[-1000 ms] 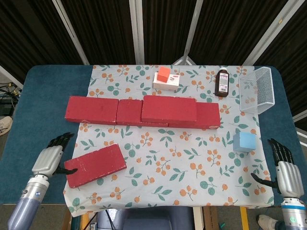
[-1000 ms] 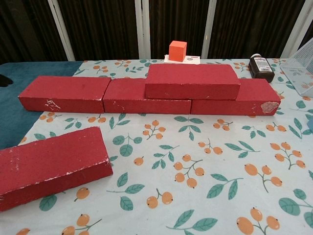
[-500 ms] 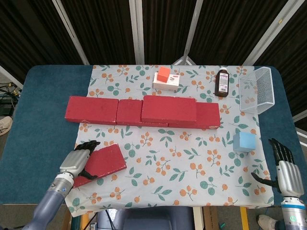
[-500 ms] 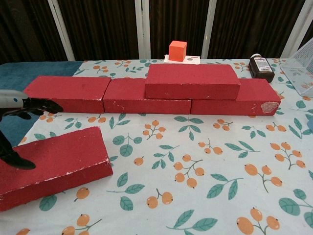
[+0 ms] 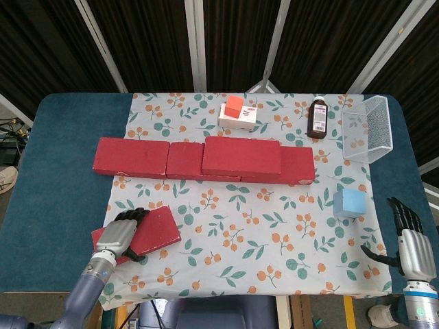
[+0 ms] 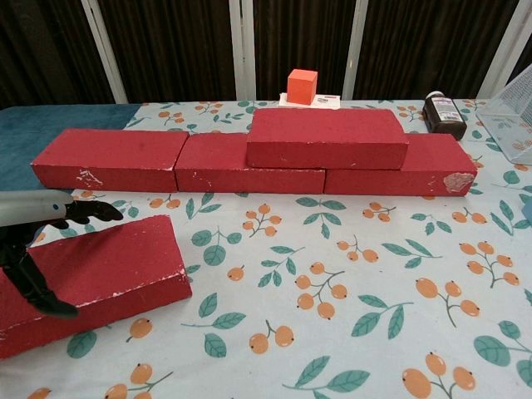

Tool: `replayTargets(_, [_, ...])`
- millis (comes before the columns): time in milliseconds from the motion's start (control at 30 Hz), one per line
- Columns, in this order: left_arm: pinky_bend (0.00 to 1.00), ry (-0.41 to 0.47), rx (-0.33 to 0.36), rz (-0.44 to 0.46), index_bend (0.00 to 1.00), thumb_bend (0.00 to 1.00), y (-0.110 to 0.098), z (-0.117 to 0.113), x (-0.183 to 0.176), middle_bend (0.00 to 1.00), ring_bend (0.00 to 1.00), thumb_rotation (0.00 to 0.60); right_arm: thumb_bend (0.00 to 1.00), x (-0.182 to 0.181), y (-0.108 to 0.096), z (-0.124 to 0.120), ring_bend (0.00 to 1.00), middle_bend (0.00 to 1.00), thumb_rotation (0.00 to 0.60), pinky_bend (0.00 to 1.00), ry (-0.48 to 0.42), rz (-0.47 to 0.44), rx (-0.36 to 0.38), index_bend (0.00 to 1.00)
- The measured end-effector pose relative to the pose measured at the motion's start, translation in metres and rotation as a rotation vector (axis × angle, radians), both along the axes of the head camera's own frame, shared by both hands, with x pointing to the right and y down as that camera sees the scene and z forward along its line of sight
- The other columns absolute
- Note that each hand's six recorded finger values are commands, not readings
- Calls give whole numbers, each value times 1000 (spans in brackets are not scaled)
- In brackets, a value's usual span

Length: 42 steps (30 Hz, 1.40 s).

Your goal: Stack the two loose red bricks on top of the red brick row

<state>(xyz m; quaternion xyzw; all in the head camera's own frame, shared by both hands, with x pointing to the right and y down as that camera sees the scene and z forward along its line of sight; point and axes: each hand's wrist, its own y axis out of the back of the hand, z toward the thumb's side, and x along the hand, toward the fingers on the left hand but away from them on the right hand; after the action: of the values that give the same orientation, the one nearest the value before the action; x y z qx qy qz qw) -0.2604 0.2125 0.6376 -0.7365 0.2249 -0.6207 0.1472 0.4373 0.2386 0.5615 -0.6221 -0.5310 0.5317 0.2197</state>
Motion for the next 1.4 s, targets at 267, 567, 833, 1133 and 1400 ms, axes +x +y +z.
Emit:
replayTargets(267, [41,-15,-12,18,0,0,7,8,4,0,0,600,119,3,0,-1,0,54,600,0,-8,13,2,0])
replayTargets(567, [144,-46,16,33,0,0,9,13,4,0,0,600,120,3,0,-1,0,54,600,0,-15,16,2,0])
replayTargets(833, [151,-38,71,30,0,0,8,10,7,0,0,600,119,4,0,0,0,54,600,0,-15,22,-6,0])
replayTargets(1133, [151,-62,75,38,0,0,11,10,2,0,0,600,119,4,0,1,0,54,600,0,-16,23,-17,0])
replayTargets(1400, [150,-50,79,11,0,0,9,10,0,0,0,600,119,6,0,1,0,54,600,0,-14,42,-16,0])
